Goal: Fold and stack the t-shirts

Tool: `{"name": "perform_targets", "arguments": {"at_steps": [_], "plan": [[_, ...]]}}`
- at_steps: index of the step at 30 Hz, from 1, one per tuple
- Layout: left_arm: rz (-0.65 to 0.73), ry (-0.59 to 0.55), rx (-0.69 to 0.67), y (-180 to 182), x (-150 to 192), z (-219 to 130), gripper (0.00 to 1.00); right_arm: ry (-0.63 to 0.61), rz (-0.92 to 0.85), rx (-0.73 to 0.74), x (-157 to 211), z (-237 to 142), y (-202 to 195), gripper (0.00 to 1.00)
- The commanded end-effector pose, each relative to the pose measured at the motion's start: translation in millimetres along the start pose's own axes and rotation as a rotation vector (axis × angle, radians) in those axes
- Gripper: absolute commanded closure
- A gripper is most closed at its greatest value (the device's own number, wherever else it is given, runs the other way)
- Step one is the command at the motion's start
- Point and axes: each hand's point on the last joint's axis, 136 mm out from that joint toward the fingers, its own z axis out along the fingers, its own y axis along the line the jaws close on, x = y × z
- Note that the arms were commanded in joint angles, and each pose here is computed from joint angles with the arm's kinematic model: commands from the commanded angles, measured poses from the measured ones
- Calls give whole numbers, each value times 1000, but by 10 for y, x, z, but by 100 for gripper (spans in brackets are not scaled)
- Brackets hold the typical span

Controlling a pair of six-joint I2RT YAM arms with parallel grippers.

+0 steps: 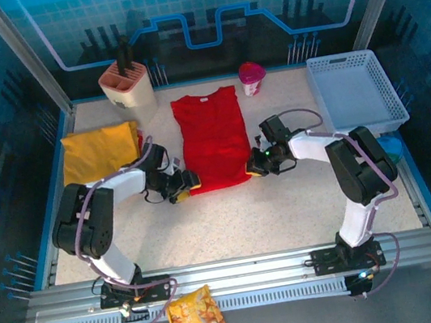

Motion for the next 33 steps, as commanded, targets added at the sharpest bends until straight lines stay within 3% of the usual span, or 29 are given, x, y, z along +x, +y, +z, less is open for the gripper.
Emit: {"name": "perform_targets", "arguments": {"at_steps": [1, 5, 10, 17, 25, 33], "plan": [[-23, 48, -25, 66, 198, -54, 34, -37, 8, -69, -144, -132, 217, 95], [-44, 52, 9, 17, 193, -33, 32, -38, 33, -105, -156, -135, 282, 98], [-135, 55, 164, -188, 156, 92, 30, -36, 53, -122, -147, -127, 288, 99], [-206, 67, 210, -283, 230, 194, 27, -36, 86, -182, -143, -152, 382, 100], [-252, 102, 168, -252, 440, 342, 27, -49, 105, -214, -184, -185, 441, 100], [-292, 67, 153, -139, 349, 480, 39, -45, 120, -219, -181, -171, 392, 100]]}}
